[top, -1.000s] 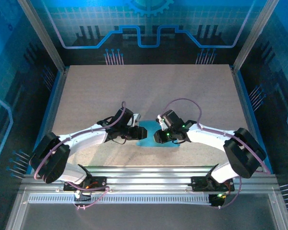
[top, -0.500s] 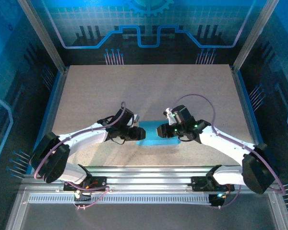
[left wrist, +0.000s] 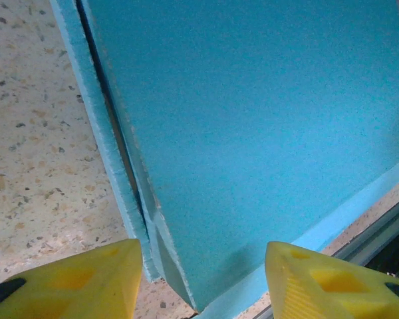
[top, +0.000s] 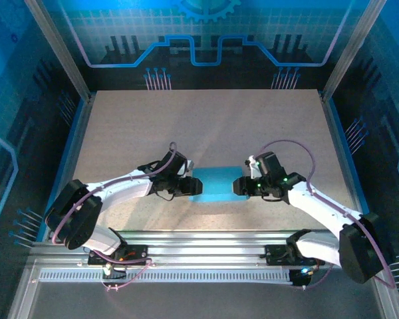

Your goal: Fold the paper box

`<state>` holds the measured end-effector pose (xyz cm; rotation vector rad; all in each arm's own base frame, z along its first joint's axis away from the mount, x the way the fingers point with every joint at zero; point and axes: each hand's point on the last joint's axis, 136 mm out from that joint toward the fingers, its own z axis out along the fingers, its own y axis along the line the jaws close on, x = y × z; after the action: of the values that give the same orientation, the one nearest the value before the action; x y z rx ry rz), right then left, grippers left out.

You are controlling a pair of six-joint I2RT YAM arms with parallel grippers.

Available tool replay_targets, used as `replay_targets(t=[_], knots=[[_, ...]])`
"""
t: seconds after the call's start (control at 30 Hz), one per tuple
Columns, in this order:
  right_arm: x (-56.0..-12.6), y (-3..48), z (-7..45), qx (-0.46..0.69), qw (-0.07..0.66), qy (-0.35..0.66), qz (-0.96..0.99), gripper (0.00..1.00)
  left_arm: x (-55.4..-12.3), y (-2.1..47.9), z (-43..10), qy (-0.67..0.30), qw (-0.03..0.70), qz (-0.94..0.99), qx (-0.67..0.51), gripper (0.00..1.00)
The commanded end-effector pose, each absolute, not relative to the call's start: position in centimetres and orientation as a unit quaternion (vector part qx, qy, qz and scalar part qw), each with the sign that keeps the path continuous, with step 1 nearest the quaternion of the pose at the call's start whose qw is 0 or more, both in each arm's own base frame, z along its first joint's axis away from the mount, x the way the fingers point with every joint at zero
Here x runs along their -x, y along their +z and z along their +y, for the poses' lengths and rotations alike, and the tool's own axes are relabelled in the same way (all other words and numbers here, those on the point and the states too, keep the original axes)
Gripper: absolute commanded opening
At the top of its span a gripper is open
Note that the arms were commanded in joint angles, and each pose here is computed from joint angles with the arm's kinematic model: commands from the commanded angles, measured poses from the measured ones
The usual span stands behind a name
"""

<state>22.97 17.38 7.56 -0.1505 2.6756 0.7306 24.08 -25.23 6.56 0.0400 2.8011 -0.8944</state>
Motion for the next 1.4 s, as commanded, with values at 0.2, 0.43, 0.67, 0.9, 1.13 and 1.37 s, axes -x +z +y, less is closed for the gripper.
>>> replay_targets(t=[0.2,0.43,0.67,0.9,1.13,1.37], knots=[[-22.8,7.3,17.2,0.042,0.182,0.265,0.946,0.54,-24.6,7.9,-26.8,-0.334,0.101,0.937,-0.011,0.53],[-22.9,7.2,16.0,0.028,0.190,0.238,0.952,0.55,-24.5,7.7,-26.7,-0.330,0.099,0.939,-0.009,0.53],[-22.6,6.9,16.9,0.033,0.176,0.261,0.949,0.55,-24.5,8.1,-27.1,-0.341,0.097,0.935,-0.010,0.53],[-22.5,6.7,17.4,0.034,0.167,0.275,0.946,0.51,-24.4,8.5,-27.6,-0.367,0.095,0.925,0.002,0.53],[-22.6,7.3,17.5,0.031,0.180,0.284,0.941,0.48,-24.5,8.9,-28.2,-0.382,0.093,0.919,0.004,0.53],[-22.4,7.1,16.9,0.029,0.184,0.270,0.945,0.48,-24.0,7.6,-27.3,-0.356,0.086,0.931,0.007,0.53]])
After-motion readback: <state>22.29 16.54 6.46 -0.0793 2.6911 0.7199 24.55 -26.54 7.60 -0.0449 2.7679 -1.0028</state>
